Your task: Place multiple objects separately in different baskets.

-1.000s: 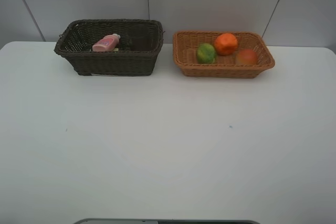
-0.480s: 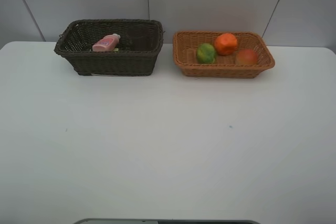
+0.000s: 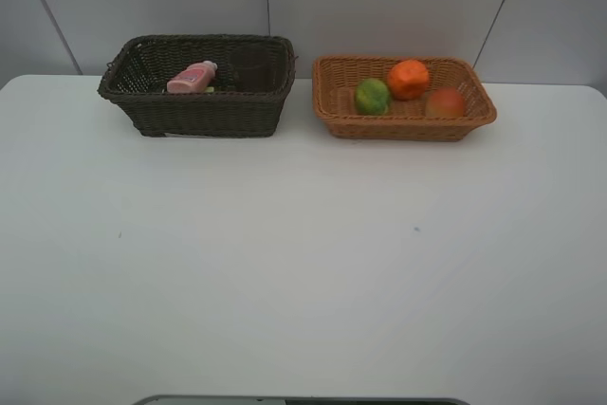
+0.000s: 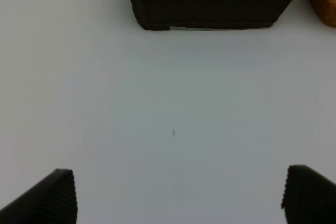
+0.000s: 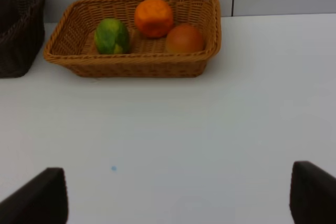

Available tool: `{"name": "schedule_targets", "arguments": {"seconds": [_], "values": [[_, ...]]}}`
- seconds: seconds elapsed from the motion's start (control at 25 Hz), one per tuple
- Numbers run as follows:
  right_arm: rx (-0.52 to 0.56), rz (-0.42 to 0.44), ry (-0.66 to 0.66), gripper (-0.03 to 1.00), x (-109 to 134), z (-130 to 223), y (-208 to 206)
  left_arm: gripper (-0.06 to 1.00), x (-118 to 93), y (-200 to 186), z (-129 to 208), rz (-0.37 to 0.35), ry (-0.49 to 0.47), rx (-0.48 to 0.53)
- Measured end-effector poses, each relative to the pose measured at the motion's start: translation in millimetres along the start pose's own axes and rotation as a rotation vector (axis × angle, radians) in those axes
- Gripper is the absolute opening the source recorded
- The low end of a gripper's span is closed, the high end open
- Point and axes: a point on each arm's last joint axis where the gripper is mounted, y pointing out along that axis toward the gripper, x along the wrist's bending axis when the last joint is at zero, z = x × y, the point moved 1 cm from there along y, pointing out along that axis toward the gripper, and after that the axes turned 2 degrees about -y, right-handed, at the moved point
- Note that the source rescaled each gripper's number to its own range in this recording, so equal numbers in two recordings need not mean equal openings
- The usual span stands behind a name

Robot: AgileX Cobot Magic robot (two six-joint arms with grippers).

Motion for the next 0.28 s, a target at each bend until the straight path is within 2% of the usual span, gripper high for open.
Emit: {"name": "schedule_targets", "arguments": {"seconds": [0.28], "values": [[0.0, 0.0, 0.0, 0.89, 0.0, 0.0, 0.0, 1.0, 0.2, 0.0, 0.0, -0.002, 0.01, 0.0]]}}
